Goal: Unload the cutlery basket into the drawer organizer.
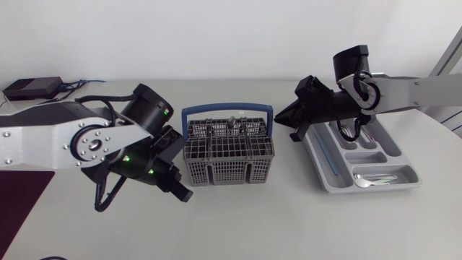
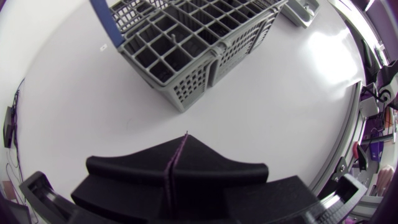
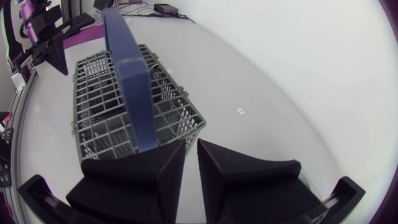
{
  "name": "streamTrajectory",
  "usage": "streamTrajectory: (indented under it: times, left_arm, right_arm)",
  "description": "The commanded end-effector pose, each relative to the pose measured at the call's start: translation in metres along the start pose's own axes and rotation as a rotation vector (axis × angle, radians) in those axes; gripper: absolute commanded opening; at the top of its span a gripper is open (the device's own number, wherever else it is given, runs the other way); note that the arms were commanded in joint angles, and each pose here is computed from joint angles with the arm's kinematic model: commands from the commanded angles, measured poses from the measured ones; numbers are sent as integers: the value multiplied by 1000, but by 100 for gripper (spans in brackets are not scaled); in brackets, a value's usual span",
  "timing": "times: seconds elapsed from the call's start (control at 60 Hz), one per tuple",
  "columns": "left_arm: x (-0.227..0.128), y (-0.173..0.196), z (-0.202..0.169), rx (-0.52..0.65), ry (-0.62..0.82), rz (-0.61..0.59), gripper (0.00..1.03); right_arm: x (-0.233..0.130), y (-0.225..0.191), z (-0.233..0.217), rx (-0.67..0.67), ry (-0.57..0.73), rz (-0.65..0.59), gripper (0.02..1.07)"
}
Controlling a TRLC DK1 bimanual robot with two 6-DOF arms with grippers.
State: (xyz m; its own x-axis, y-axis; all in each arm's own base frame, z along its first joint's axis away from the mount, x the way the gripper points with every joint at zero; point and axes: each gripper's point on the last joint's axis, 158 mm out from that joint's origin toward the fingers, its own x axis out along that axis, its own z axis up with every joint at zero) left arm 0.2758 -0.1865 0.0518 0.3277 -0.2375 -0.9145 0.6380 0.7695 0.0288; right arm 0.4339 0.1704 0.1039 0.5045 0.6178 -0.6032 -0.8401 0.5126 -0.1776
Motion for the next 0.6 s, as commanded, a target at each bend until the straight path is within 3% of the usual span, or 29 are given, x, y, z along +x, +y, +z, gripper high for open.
streamTrajectory:
  times: [0.0, 0.183, 0.583]
  left_arm:
    - [11, -11, -9, 42, 30, -24, 7]
    - [22, -14, -2, 50, 27, -28, 7]
    - [32, 45, 18, -44, -42, 48, 7]
  right_arm:
    - [9, -8, 6, 44, -12, -4, 15]
    - [20, -5, 16, 70, -46, 52, 15]
    - [8, 65, 17, 29, -67, 250, 15]
